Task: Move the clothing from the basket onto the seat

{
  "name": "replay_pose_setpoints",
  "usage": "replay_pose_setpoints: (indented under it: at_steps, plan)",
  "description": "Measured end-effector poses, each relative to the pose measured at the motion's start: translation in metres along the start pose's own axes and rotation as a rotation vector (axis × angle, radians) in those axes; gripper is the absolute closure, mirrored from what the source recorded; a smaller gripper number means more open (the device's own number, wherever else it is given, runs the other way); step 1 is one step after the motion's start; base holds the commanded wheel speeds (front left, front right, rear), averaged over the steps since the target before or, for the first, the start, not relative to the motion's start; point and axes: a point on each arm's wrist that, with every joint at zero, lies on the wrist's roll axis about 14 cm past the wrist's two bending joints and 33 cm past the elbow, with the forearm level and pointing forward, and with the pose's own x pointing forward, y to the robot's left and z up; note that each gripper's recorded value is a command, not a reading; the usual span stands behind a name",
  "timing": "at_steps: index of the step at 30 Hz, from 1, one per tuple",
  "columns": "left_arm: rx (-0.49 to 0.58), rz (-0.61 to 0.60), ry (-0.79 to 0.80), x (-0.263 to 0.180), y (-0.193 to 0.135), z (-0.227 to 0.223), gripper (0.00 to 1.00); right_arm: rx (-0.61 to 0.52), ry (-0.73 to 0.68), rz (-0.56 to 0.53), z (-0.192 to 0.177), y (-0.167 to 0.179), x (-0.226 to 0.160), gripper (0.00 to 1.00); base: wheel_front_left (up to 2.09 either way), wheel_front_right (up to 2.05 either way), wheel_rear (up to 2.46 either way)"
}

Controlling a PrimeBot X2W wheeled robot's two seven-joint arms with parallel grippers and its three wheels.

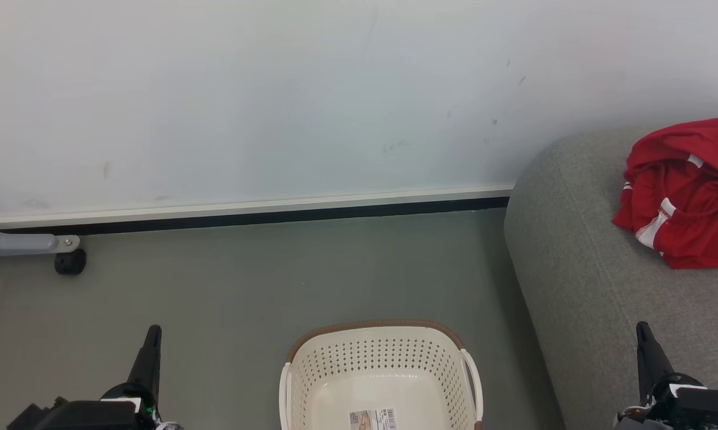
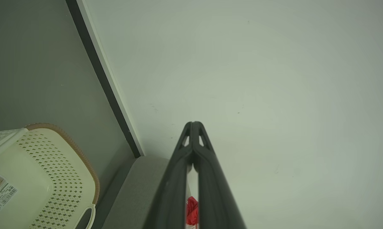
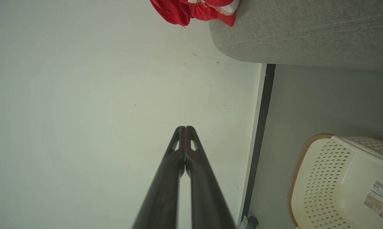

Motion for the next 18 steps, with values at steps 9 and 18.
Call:
replay_pose_setpoints:
  at_steps: [9, 18]
  plan:
    - [0.000, 0.000, 0.000, 0.0000, 0.0000, 0.0000, 1.00, 0.000, 0.000, 0.000, 0.0000, 0.0000, 0.0000, 1.00, 0.00, 0.00, 0.00]
    - [0.000, 0.000, 0.000, 0.0000, 0.0000, 0.0000, 1.00, 0.000, 0.000, 0.000, 0.0000, 0.0000, 0.0000, 1.00, 0.00, 0.00, 0.00]
